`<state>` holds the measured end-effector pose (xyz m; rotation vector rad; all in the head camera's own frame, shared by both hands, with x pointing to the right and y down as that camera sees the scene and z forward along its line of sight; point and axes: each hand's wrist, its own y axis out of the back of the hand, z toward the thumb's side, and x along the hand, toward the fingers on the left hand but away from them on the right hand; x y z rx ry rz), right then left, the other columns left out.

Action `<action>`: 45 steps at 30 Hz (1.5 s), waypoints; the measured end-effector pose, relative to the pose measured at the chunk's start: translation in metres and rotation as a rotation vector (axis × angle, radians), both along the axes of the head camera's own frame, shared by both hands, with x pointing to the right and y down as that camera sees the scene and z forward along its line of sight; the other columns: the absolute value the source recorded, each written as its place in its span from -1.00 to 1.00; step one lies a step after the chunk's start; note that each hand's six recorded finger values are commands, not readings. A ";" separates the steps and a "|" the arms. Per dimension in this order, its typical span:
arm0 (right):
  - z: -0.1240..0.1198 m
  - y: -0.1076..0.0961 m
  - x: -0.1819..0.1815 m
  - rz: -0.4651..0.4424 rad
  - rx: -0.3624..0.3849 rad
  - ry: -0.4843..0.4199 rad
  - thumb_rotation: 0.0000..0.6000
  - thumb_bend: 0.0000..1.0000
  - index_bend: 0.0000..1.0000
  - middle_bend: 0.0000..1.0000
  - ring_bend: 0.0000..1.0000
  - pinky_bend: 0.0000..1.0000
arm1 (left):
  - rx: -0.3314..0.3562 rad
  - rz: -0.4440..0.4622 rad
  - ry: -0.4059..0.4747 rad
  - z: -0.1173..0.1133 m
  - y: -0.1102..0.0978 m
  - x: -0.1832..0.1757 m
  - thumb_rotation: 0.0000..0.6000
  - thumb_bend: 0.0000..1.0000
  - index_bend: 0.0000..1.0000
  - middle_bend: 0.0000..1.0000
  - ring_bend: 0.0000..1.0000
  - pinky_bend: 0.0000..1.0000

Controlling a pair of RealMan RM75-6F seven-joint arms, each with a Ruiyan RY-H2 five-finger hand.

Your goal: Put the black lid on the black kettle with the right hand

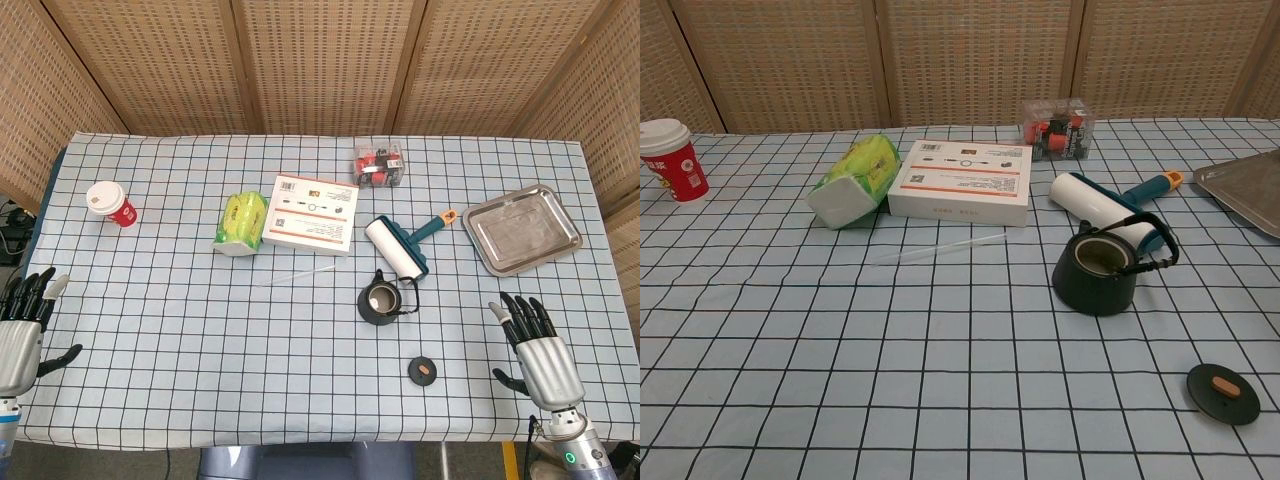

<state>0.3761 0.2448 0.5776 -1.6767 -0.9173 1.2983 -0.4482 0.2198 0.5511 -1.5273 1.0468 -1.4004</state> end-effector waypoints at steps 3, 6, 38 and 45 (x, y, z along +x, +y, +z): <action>0.000 0.000 0.000 0.000 -0.001 0.000 1.00 -0.51 -0.80 -1.00 -1.00 -1.00 | 0.001 0.001 0.002 0.000 0.000 0.000 1.00 -0.90 -1.00 -1.00 -1.00 -1.00; 0.000 0.000 0.001 0.003 -0.003 -0.001 1.00 -0.51 -0.80 -1.00 -1.00 -1.00 | -0.002 0.000 -0.001 0.001 0.001 0.000 1.00 -0.90 -1.00 -1.00 -1.00 -1.00; 0.044 0.032 -0.053 -0.133 -0.239 -0.003 1.00 -0.52 -0.43 -1.00 -1.00 -1.00 | -0.016 0.002 0.018 0.001 0.000 0.002 1.00 -0.90 -1.00 -1.00 -1.00 -1.00; 0.068 0.038 -0.069 -0.145 -0.305 0.012 1.00 -0.53 -0.41 -1.00 -1.00 -1.00 | -0.015 -0.001 0.025 0.000 0.000 0.001 1.00 -0.90 -1.00 -1.00 -1.00 -1.00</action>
